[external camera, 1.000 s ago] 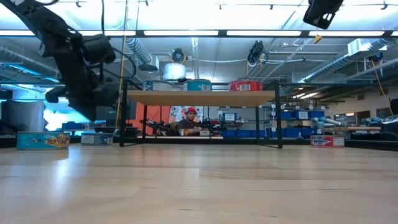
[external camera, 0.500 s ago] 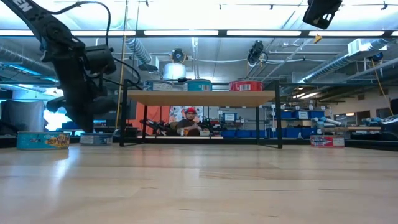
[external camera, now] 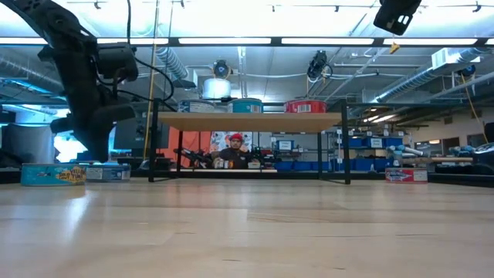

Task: Stack canned seafood by type on shelf
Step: Stack the blue tuna can on top of the other blue can on the shelf

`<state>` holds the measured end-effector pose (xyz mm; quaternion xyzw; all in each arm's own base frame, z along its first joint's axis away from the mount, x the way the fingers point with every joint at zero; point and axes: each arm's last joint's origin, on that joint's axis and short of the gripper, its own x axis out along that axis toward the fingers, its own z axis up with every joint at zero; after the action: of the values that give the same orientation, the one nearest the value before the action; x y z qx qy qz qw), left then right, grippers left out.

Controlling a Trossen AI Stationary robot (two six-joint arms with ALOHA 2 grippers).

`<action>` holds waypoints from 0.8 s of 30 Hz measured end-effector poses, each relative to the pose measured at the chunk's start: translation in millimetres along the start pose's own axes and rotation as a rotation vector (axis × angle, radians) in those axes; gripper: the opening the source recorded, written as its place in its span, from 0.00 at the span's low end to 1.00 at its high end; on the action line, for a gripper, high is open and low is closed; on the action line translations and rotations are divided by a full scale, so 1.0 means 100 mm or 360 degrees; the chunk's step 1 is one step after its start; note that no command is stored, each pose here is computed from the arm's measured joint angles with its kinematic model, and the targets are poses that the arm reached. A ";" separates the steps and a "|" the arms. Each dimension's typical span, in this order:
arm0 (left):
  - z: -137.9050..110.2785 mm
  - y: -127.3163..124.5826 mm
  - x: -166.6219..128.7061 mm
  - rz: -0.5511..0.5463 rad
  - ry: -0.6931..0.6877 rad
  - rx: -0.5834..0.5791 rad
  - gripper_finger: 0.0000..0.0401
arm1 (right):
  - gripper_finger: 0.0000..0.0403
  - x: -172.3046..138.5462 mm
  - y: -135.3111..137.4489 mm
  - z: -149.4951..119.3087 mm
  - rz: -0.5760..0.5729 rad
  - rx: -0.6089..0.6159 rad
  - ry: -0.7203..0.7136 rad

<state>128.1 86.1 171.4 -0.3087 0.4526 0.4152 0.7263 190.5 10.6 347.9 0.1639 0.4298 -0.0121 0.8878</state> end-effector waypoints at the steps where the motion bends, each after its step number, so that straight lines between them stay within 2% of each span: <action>1: 0.00 -0.01 0.00 0.0003 -0.0021 -0.0009 0.00 | 0.01 0.00 0.00 0.01 0.0004 -0.0003 -0.0011; 3: 0.02 -0.03 -0.01 0.0042 -0.0091 -0.0044 0.00 | 0.01 0.00 0.01 0.02 0.0011 -0.0006 -0.0031; 6: 0.02 -0.02 0.00 0.0202 -0.0179 -0.0083 0.00 | 0.01 0.00 0.01 0.02 0.0012 -0.0008 -0.0033; 9: 0.02 -0.01 0.03 0.0272 -0.0160 -0.0036 0.00 | 0.01 0.00 0.01 0.02 0.0012 -0.0008 -0.0033; 16: 0.03 -0.06 0.16 0.0239 -0.0049 0.0106 0.00 | 0.01 0.00 0.01 0.02 0.0000 -0.0038 -0.0036; 24: -0.02 -0.17 0.15 0.0020 0.0039 0.0237 0.00 | 0.01 0.00 0.01 0.02 0.0000 -0.0044 -0.0037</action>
<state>146.3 81.3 158.4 -0.2560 0.4931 0.3811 0.7390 192.1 10.4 349.3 0.1516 0.4197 -0.0081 0.8949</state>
